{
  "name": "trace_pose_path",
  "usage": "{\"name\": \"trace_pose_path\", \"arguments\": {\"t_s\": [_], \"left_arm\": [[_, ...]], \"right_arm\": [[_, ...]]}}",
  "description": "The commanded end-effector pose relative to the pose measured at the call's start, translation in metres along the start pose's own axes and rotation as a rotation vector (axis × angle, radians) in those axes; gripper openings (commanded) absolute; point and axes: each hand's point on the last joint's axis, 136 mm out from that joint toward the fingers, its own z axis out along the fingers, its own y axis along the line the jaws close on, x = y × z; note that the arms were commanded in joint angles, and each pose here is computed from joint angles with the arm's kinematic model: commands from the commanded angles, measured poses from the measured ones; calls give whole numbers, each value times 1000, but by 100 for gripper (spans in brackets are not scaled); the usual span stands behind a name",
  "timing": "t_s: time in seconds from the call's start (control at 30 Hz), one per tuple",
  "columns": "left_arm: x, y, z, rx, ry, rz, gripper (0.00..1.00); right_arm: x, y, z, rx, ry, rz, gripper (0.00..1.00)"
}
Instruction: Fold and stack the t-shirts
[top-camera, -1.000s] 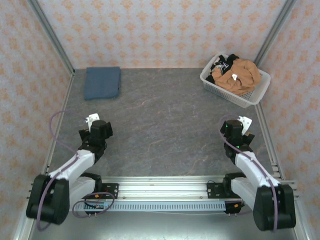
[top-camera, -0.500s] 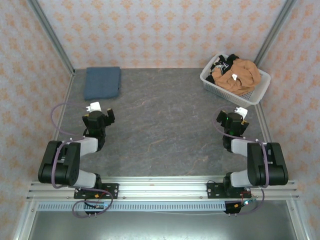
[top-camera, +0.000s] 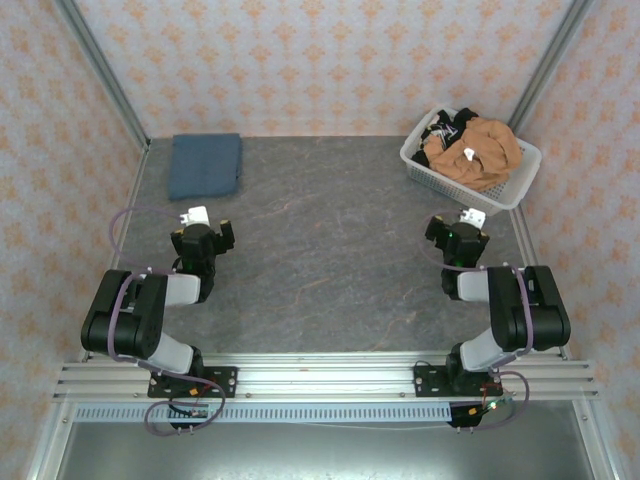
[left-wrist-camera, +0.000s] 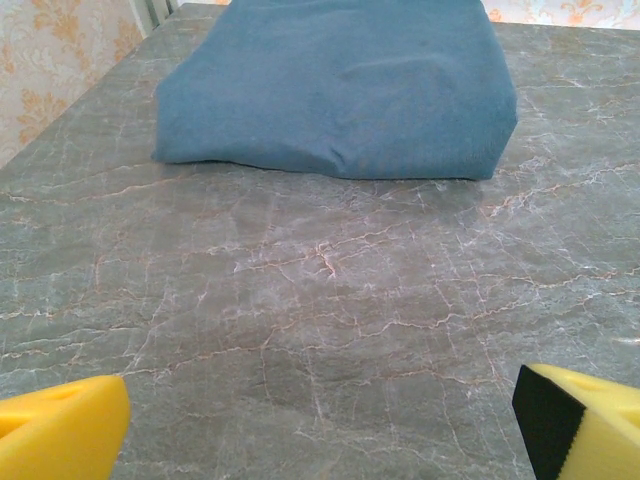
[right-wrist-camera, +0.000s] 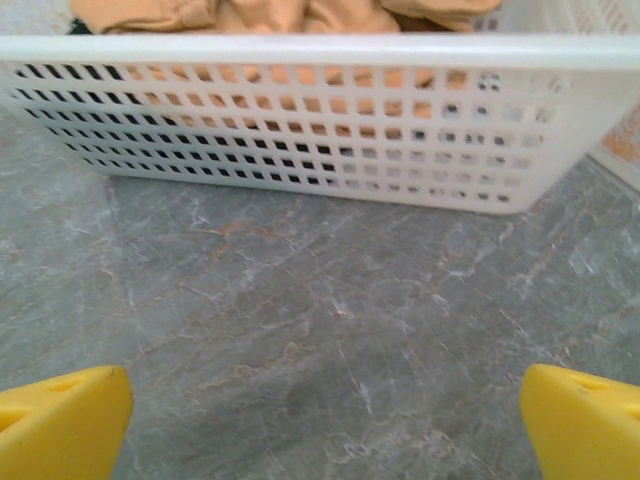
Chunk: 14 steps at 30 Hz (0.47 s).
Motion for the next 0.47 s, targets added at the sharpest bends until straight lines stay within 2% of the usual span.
{"name": "trace_pose_path", "arguments": {"t_s": [0.0,0.43], "left_arm": [[-18,-3,1,-9,-53,11,100],[-18,-6,1,-15,-46,34,100]], "right_arm": [[-8,2,1,19,-25,-32,99],[-7,8,2,-7,-15,-49,99]]}}
